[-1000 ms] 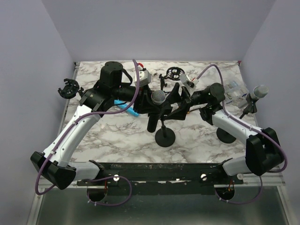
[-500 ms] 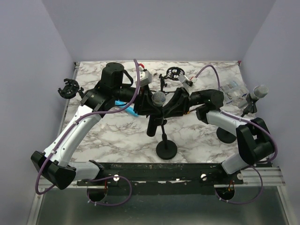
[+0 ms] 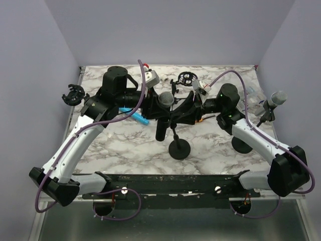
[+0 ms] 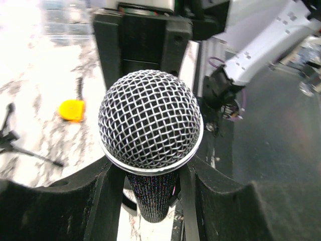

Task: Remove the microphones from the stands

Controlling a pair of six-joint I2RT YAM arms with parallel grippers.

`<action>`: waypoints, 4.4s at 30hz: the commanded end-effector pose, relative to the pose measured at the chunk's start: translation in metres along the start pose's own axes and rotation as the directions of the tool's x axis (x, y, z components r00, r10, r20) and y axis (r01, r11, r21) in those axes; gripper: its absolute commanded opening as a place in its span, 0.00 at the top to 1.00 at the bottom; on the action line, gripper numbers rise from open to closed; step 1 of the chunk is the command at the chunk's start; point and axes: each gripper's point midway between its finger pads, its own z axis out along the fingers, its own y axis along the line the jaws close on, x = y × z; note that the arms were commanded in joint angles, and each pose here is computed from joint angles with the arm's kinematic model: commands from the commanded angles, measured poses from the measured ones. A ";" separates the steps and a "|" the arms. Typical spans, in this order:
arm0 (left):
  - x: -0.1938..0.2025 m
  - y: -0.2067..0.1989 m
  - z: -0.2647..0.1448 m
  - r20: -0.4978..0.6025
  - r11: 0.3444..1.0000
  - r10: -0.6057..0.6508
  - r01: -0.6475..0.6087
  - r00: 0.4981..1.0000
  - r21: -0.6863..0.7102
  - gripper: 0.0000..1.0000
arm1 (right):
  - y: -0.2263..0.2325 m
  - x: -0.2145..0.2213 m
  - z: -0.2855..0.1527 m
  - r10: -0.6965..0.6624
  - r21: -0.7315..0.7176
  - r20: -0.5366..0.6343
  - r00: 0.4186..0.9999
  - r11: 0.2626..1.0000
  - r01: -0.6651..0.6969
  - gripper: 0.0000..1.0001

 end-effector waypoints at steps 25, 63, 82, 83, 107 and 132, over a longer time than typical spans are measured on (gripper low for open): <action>-0.049 -0.025 -0.109 0.394 0.832 -0.065 0.268 0.917 -0.485 0.91 | -0.016 0.028 -0.024 -0.105 0.303 0.010 0.994 0.948 0.097 0.99; -0.097 0.014 -0.077 0.269 0.730 0.237 0.011 0.933 -0.684 1.00 | -0.019 0.041 -0.027 -0.063 0.326 -0.013 0.998 0.943 0.064 0.99; -0.143 -0.046 -0.053 0.248 0.878 0.338 -0.209 0.908 -0.431 1.00 | -0.009 0.043 -0.017 -0.038 0.237 -0.029 0.999 0.970 0.044 0.99; -0.143 -0.043 -0.047 0.228 0.880 0.327 -0.208 0.917 -0.426 1.00 | -0.009 0.043 -0.016 -0.037 0.237 -0.034 0.999 0.970 0.044 0.99; -0.122 -0.047 -0.002 0.106 0.937 0.314 -0.291 0.943 -0.193 1.00 | -0.025 0.035 -0.008 -0.042 0.298 -0.171 0.984 0.950 0.092 0.99; 0.009 0.064 -0.159 0.385 0.366 -0.138 0.408 0.913 -0.837 1.00 | -0.044 0.049 -0.035 -0.061 0.536 -0.155 0.986 0.833 0.136 0.99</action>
